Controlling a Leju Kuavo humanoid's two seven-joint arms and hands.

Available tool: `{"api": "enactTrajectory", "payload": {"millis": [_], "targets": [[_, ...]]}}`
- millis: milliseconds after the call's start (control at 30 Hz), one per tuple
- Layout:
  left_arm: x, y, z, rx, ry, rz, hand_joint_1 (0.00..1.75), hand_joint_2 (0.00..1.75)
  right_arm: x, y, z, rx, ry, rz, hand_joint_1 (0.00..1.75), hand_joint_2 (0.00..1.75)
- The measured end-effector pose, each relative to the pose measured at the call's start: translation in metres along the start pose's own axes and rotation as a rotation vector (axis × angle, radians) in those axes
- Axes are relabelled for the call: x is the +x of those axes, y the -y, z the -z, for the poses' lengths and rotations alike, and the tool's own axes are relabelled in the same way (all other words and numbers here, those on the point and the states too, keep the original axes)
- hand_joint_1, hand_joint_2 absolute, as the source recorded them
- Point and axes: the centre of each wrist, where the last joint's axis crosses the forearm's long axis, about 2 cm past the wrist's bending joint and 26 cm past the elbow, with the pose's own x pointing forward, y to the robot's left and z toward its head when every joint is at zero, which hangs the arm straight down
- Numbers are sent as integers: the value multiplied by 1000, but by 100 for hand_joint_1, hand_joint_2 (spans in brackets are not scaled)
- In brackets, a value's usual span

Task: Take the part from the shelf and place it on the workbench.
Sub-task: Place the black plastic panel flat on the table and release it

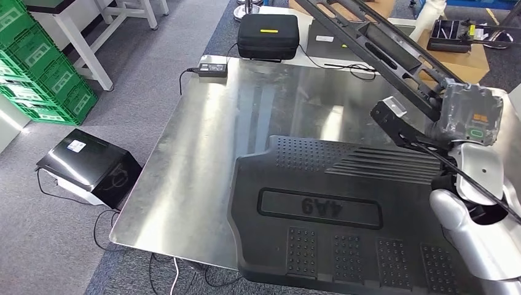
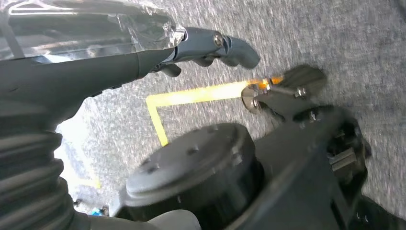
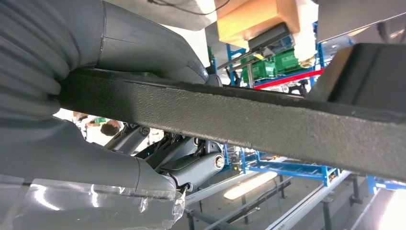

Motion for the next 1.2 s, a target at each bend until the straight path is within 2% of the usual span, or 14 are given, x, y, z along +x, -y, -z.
{"api": "enactTrajectory", "payload": {"millis": [767, 933, 1200], "targets": [[5, -2, 0, -5, 17, -37, 0, 175, 34, 25, -52, -1, 185, 97, 175, 175], [5, -3, 0, 5, 11, -46, 0, 175, 38, 32, -55, -48, 206, 166, 175, 175], [3, -3, 0, 12, 7, -47, 0, 175, 41, 35, -55, -60, 221, 181, 175, 175]]}}
